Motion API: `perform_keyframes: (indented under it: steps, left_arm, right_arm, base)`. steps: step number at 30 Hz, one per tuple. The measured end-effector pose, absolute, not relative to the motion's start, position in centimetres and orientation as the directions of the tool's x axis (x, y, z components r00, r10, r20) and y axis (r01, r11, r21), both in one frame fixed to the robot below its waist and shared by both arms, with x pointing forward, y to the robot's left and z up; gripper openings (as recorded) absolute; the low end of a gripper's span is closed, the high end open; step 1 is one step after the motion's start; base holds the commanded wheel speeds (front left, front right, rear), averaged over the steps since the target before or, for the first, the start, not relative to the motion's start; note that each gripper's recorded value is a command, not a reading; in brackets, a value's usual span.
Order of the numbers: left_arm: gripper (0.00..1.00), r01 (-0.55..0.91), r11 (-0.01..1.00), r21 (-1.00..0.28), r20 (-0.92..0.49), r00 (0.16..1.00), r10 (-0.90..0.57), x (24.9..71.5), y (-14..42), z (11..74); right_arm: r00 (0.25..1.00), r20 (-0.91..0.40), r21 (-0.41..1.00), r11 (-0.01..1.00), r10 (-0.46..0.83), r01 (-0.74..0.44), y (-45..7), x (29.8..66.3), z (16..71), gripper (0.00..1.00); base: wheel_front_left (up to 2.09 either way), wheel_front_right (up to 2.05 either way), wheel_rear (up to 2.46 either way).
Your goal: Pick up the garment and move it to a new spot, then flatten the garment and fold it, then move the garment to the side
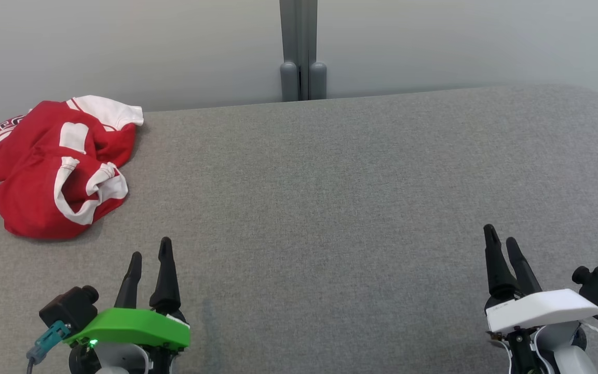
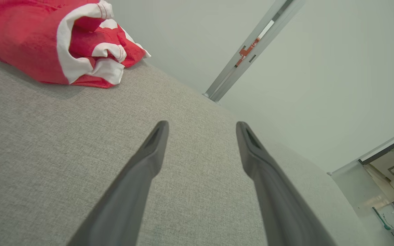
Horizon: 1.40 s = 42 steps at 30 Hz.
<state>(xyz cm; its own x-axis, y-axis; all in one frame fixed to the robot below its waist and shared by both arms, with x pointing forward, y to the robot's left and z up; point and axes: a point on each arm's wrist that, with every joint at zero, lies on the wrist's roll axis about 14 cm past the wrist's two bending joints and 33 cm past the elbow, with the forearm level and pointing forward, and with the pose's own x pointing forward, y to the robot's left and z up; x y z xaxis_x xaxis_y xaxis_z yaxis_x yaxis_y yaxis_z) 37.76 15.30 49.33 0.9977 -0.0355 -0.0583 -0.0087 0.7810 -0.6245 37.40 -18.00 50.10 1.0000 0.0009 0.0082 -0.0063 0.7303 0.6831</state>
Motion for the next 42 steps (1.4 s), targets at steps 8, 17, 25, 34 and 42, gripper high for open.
perform_keyframes:
  steps: [8, 17, 25, 34, 42]
  left_arm:
    - [1.0, 0.004, 0.852, -0.523, -0.05, 0.998, -0.036, 37.6, 15.2, 49.2]
    - [1.0, 0.023, 0.903, -0.429, -0.044, 0.998, -0.046, 37.4, 14.9, 48.9]
    - [1.0, 0.043, 0.935, -0.352, -0.043, 0.997, -0.062, 37.2, 14.6, 48.6]
    - [1.0, 0.058, 0.955, -0.29, -0.042, 0.996, -0.073, 37.0, 14.3, 48.2]
    - [1.0, 0.069, 0.97, -0.233, -0.032, 0.996, -0.079, 37.0, 14.1, 48.2]
  right_arm:
    - [0.999, 0.021, 0.583, 0.812, 0.029, -0.035, -17.2, 37.4, 50.3, 1.0]
    - [0.998, 0.028, 0.484, 0.873, 0.056, -0.063, -16.5, 37.2, 50.2, 1.0]
    - [0.996, 0.039, 0.414, 0.906, 0.078, -0.087, -16.0, 37.2, 50.3, 1.0]
    - [0.994, 0.054, 0.332, 0.937, 0.097, -0.109, -15.5, 37.1, 50.5, 1.0]
    - [0.992, 0.062, 0.267, 0.955, 0.114, -0.127, -15.2, 37.1, 50.6, 1.0]
  base:
    - [0.0, 0.0, 0.0]
    - [0.0, 0.0, 0.0]
    - [0.0, 0.0, 0.0]
    - [0.0, 0.0, 0.0]
    - [0.0, 0.0, 0.0]
